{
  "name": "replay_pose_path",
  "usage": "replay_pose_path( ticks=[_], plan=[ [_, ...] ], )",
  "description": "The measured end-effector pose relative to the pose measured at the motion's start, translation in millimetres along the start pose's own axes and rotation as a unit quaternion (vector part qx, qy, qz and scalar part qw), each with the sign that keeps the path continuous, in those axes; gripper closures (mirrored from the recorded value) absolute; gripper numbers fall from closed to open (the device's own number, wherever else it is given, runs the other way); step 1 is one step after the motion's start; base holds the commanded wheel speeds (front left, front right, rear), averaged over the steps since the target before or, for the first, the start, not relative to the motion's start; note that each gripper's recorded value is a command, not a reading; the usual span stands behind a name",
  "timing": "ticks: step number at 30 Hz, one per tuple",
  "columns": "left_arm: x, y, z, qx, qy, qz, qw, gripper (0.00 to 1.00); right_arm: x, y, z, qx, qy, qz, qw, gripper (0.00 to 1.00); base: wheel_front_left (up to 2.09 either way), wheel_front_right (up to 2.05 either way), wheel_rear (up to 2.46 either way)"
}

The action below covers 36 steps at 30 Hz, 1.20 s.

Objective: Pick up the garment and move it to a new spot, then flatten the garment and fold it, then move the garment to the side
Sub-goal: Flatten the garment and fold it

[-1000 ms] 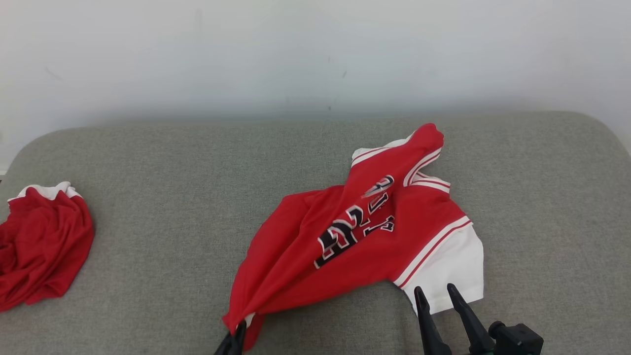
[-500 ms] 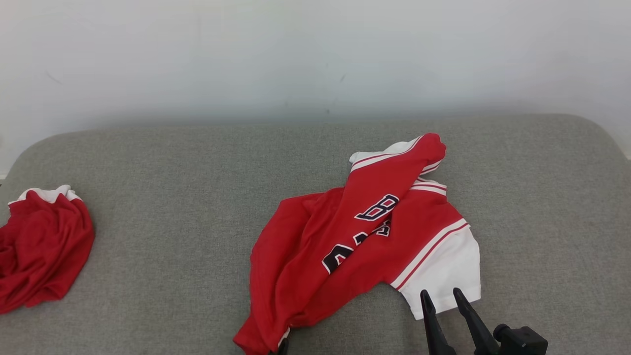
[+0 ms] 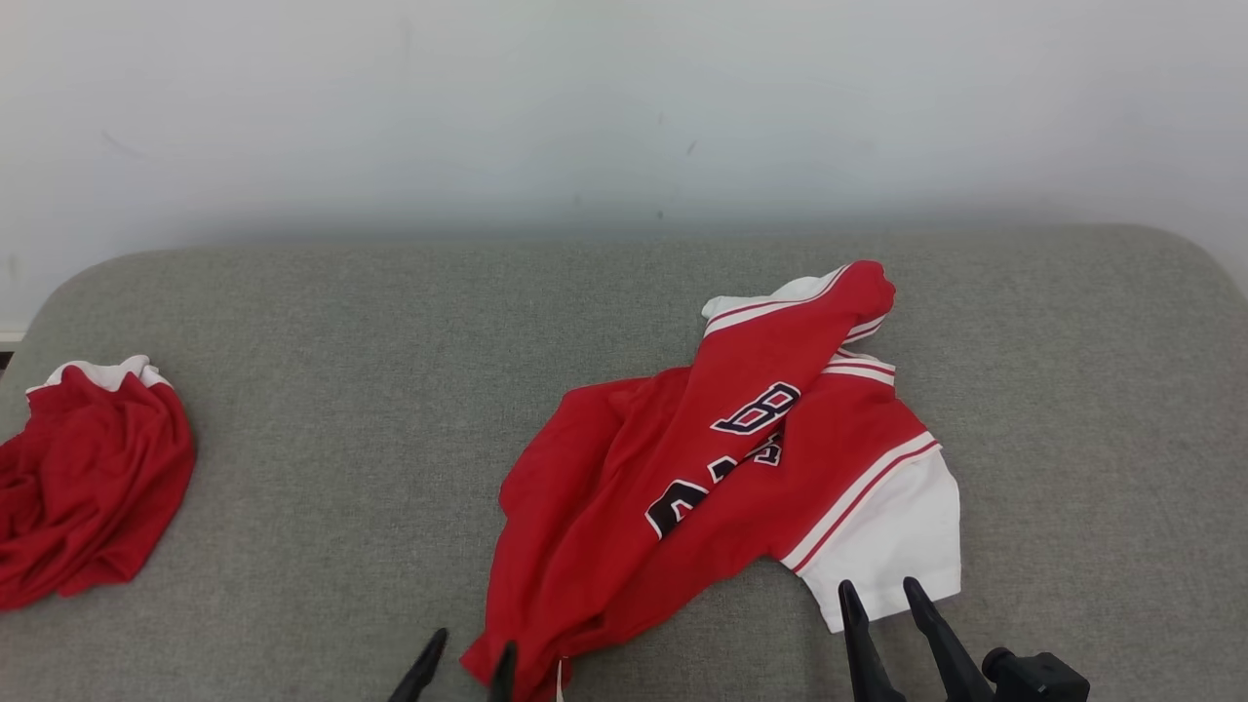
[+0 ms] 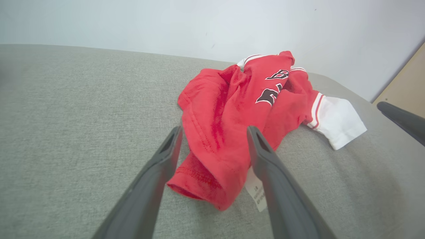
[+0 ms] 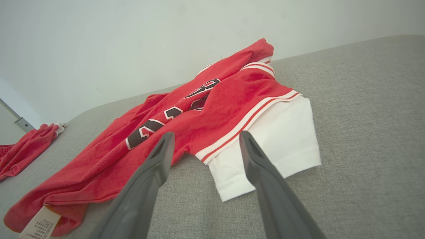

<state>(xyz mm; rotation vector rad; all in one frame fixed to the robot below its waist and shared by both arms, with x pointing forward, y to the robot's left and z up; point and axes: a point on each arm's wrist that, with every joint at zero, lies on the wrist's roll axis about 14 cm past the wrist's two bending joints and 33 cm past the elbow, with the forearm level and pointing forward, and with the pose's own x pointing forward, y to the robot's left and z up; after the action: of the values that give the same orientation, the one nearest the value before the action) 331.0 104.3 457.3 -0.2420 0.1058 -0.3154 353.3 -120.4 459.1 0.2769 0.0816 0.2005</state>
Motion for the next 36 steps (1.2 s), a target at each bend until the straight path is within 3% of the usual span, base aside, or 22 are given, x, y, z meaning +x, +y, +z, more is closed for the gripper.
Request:
replay_pose_path(
  ticks=[7,14,22,23,24,25,36],
  plan=[
    [-3,16,2,0.014,-0.001,0.018,1.0,0.0,-2,0,-2,0.002,0.003,-0.001,1.0,0.0,0.0,0.0,0.0],
    [-6,-4,-18,0.002,0.03,-0.008,1.0,0.0,-5,-7,-2,0.004,0.002,-0.013,1.0,0.0,0.0,0.0,0.0],
    [-10,-5,-39,-0.012,0.063,-0.005,0.998,0.0,-4,-8,-3,0.005,0.003,-0.014,1.0,0.0,0.0,0.0,0.0],
    [-10,-6,-42,-0.016,0.066,-0.006,0.998,0.51,-4,-8,-2,0.005,0.003,-0.014,1.0,0.0,0.0,0.0,0.0],
    [-9,-8,-44,-0.017,0.07,-0.01,0.997,0.95,-4,-7,-2,0.005,0.003,-0.013,1.0,0.0,0.0,0.0,0.0],
    [-4,-11,-42,-0.019,0.068,-0.016,0.997,1.0,-3,-8,-1,0.004,0.001,-0.013,1.0,0.0,0.0,0.0,0.0],
    [44,15,28,0.047,-0.014,-0.034,0.998,1.0,0,-13,-2,0.002,0.003,-0.021,1.0,0.0,0.0,0.0,0.0]
  ],
)
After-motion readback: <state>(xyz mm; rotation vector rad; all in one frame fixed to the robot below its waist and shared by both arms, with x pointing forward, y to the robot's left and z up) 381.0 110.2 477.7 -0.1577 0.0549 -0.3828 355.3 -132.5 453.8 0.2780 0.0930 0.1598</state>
